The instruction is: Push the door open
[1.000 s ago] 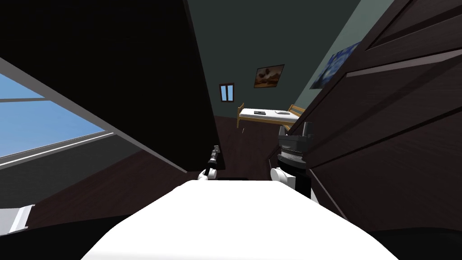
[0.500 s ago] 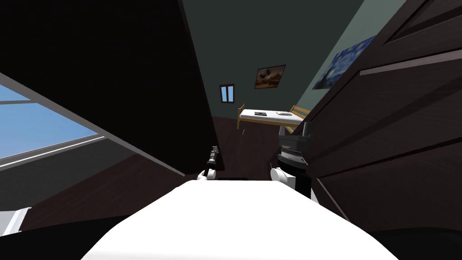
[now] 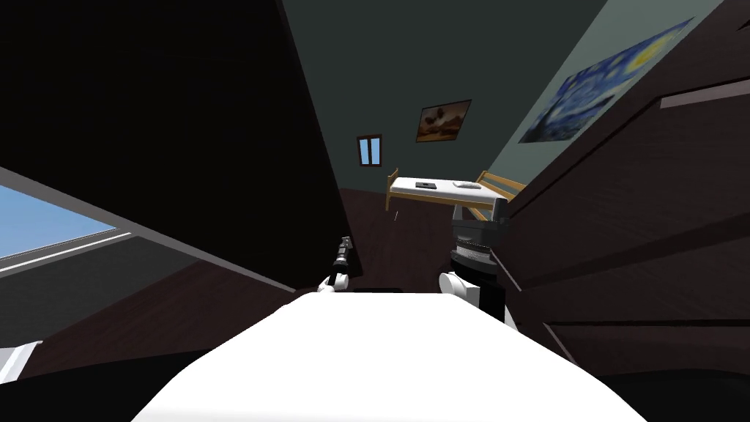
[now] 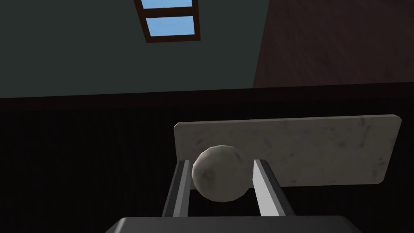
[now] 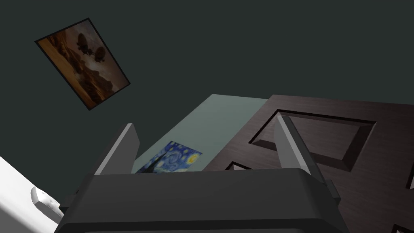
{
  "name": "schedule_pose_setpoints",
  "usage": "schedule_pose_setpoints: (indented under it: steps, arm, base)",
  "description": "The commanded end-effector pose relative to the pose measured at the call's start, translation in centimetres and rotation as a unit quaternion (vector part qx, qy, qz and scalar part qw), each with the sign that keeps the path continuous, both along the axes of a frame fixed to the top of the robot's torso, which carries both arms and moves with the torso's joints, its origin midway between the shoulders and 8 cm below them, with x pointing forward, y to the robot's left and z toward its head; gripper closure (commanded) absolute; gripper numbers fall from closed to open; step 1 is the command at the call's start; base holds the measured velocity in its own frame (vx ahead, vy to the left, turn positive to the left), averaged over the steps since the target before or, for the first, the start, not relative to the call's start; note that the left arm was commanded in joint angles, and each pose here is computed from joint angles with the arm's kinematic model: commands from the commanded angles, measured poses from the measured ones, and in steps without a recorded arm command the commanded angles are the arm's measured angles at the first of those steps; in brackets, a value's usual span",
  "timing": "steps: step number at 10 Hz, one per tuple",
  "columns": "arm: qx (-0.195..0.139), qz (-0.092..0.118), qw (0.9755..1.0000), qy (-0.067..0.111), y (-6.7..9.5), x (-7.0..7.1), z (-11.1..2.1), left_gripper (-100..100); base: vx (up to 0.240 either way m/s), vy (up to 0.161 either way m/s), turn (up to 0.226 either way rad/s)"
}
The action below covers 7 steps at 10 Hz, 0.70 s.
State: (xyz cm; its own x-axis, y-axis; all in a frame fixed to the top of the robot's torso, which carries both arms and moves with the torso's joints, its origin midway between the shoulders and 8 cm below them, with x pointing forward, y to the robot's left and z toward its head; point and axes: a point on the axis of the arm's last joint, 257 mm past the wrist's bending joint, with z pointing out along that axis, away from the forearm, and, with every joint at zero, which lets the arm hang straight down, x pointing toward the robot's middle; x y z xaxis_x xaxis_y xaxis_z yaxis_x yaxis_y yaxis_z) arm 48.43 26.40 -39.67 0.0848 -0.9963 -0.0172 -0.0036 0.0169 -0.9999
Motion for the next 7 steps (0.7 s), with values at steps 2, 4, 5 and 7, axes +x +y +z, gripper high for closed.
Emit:
schedule_pose_setpoints:
  steps: [2,4,5,7]
  arm:
    - [0.004,0.021,0.9998,-0.004,2.3,0.2,0.4,100]
    - [0.004,0.041,0.9991,-0.004,4.1,0.1,0.4,100]
    - [0.003,0.050,0.9987,-0.004,4.8,0.0,0.4,100]
    - [0.003,0.062,0.9980,-0.004,5.9,-0.1,0.5,100]
  base:
    - [0.174,-0.065,0.060]
    - [0.187,-0.045,0.051]
    - [0.183,-0.060,0.046]
    - [0.135,-0.051,0.050]
